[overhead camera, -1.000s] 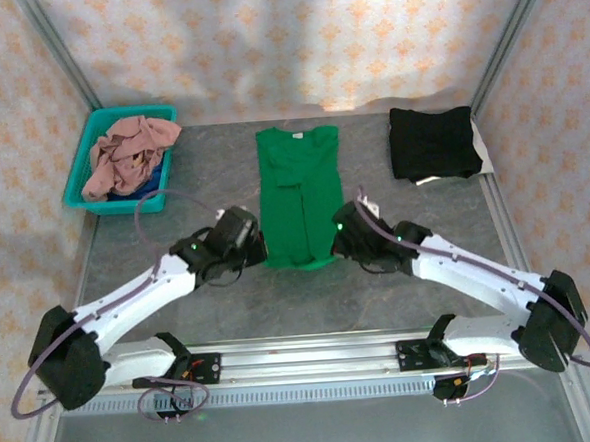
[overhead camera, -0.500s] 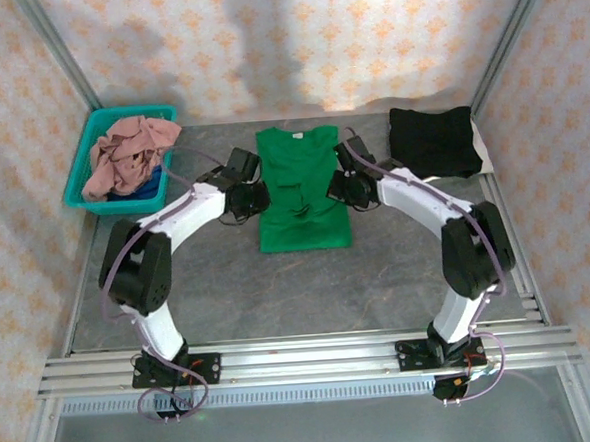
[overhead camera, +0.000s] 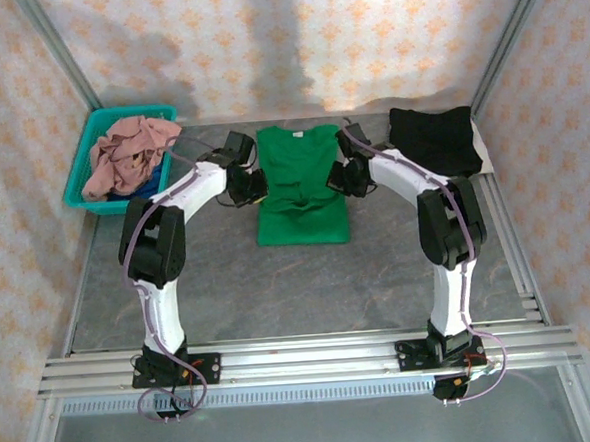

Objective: Fold and stack the t-shirts

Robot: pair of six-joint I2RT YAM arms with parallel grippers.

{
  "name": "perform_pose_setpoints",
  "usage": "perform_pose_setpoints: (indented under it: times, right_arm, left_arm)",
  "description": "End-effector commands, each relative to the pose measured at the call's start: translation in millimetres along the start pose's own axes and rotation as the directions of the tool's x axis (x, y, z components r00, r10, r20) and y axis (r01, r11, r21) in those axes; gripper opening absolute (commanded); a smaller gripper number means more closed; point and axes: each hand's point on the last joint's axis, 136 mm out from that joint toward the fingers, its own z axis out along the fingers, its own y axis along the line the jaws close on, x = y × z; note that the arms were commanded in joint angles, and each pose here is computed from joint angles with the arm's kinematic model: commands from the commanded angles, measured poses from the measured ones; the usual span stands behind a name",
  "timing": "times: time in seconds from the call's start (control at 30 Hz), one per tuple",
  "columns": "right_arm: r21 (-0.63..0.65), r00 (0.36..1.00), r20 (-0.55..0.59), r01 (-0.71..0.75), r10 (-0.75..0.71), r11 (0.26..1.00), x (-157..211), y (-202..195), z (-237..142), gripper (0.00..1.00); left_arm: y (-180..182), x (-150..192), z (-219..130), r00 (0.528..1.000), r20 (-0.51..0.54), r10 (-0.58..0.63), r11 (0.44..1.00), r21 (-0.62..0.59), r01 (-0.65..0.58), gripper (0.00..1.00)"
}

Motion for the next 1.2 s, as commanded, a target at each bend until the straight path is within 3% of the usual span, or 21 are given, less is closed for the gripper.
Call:
perform_pose_setpoints:
  times: [0.0,0.27,0.3,0.33,0.37,0.53,0.6,0.67,0.77,0.97,1.17]
  right_arm:
    - [0.004,1.0,-0.014,-0.001,0.001,1.0,-11,-1,8,0.0]
    - [0.062,0.998,-0.059,-0.029,0.033,0.998,-14,-18,32,0.0]
    - [0.071,0.997,-0.064,-0.036,0.04,0.997,-15,-22,33,0.0]
    - [0.08,0.997,-0.064,-0.04,0.045,0.996,-17,-25,32,0.03]
    - [0.091,0.998,-0.054,-0.04,0.045,0.995,-20,-27,29,0.1]
    - [0.111,0.999,0.041,-0.005,0.001,0.994,-39,-22,-6,0.22]
    - [0.112,0.997,0.082,-0.002,-0.007,0.994,-43,-21,-22,0.33]
    - [0.086,0.994,0.108,0.009,-0.018,0.996,-40,-15,-33,0.42]
    - [0.042,0.992,0.117,0.046,-0.051,0.998,-22,-1,-38,0.45]
    - [-0.021,0.992,0.011,0.126,-0.126,0.992,28,29,5,0.43]
    - [0.082,0.995,0.007,0.096,-0.097,0.992,3,15,45,0.26]
  left_arm:
    - [5,-4,10,0.998,-0.054,0.01,1.0,-0.016,-0.011,0.0]
    - [18,-20,21,0.997,-0.079,-0.025,1.0,-0.021,0.024,0.0]
    - [17,-20,24,0.996,-0.09,-0.025,1.0,-0.021,0.023,0.11]
    - [17,-21,27,0.995,-0.099,-0.025,0.999,-0.025,0.022,0.28]
    - [17,-22,28,0.995,-0.102,-0.022,1.0,-0.024,0.02,0.31]
    - [14,-35,17,0.998,-0.067,-0.012,0.999,-0.031,0.01,0.34]
    - [15,-40,6,0.999,-0.045,-0.007,0.999,-0.051,0.005,0.37]
    - [19,-42,-7,1.0,-0.016,0.02,0.996,-0.083,-0.021,0.39]
    - [24,-39,-24,0.999,0.019,0.034,0.993,-0.113,-0.032,0.42]
    - [12,-1,-19,0.995,-0.007,0.103,0.988,-0.117,-0.103,0.41]
    - [11,30,25,0.987,-0.108,0.121,0.986,-0.1,-0.132,0.35]
